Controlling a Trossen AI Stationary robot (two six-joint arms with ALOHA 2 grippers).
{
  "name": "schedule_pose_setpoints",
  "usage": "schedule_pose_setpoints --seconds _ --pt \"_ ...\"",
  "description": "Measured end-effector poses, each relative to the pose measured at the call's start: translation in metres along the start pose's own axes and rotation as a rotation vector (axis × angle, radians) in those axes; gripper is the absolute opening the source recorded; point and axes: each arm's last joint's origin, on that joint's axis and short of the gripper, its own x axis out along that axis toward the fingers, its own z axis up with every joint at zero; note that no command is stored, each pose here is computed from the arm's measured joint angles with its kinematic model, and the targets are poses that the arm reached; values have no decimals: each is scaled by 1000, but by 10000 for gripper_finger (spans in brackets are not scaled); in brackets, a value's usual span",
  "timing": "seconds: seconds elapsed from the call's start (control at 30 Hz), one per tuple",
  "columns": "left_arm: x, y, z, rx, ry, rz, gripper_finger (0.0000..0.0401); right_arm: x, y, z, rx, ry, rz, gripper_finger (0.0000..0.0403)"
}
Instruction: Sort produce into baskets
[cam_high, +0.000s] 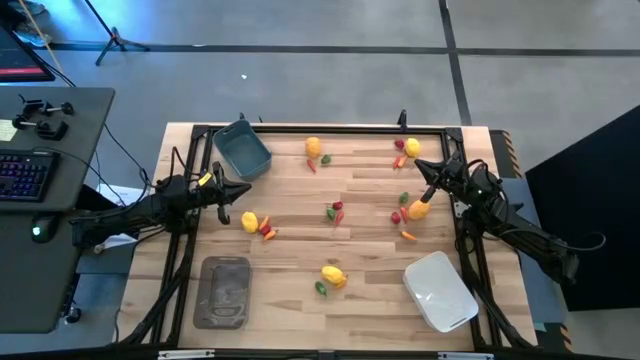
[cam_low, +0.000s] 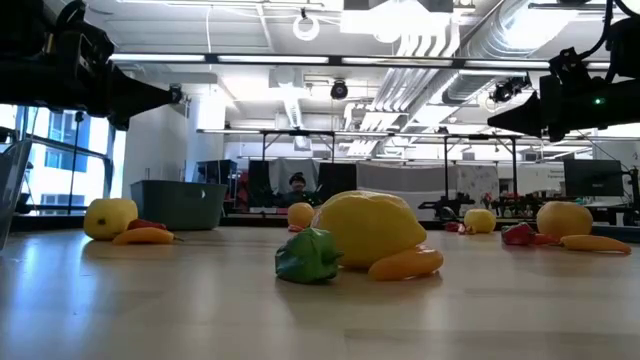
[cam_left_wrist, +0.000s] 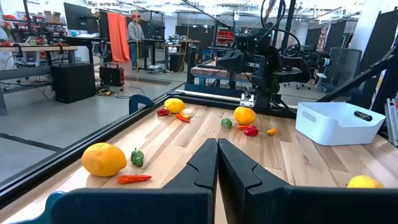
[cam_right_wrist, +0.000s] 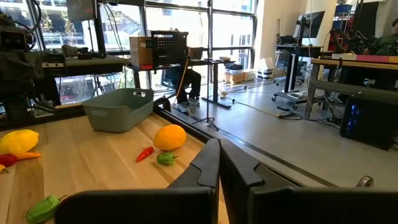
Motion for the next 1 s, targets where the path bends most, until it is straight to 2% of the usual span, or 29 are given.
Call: schedule_pose_setpoints --seconds 0.83,1.0 --pt "0 0 0 0 0 0 0 0 0 0 0 0 0 0" --pt "0 0 0 0 1 0 0 0 0 0 -33 -4 -3 0"
